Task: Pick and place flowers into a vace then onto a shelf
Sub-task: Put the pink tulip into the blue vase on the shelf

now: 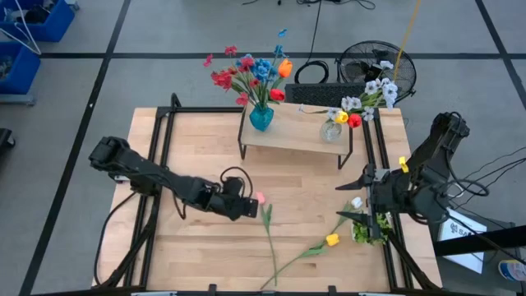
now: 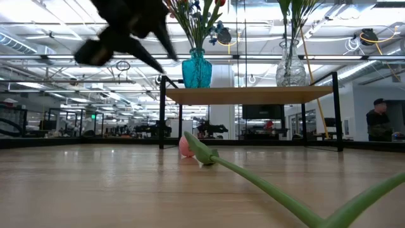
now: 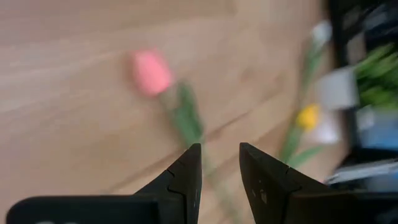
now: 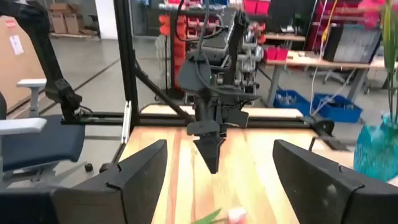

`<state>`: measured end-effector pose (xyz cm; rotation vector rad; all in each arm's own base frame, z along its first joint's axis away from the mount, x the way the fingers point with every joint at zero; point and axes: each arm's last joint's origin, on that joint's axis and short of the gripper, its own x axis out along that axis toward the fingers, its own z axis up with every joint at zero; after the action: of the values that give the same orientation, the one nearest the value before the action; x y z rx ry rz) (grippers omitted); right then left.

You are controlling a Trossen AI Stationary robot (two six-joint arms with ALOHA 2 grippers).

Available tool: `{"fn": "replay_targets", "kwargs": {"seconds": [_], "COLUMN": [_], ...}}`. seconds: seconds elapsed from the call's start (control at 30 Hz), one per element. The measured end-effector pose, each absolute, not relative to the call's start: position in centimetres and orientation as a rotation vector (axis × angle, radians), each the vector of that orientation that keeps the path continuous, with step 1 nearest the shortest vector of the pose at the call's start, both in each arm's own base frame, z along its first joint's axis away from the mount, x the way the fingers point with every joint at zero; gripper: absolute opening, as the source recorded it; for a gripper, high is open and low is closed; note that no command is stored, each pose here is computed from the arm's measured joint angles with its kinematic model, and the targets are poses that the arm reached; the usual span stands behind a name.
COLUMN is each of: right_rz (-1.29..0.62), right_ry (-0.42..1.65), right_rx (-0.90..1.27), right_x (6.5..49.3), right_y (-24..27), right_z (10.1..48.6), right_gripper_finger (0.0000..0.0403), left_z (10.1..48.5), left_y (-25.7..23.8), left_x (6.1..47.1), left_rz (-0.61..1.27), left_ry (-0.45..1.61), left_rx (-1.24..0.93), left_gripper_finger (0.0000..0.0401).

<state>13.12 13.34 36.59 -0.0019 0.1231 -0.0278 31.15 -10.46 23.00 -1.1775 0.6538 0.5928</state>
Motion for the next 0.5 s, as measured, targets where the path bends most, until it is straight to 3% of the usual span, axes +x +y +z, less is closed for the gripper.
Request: {"fn": "replay_targets", "kwargs": {"seconds": [0.17, 0.5], "right_rz": [-0.029, -0.027], "right_ry": [0.127, 0.129], "right_rx": [-0.006, -0.031], "right_x": [13.1, 13.1], "right_y": [13.3, 13.3], "right_z": [36.5, 36.5], "right_gripper_finger": [0.0283, 0.0283], "left_z": [19.5, 17.6], "left_y": [-9.0, -6.5], "left_x": [30.7, 31.3], "left_rz": [0.6, 0.592], "left_ry": [0.498, 0.493], "left_rx": [-1.156, -1.061], "left_gripper_finger": [0.0113, 0.0113]}}
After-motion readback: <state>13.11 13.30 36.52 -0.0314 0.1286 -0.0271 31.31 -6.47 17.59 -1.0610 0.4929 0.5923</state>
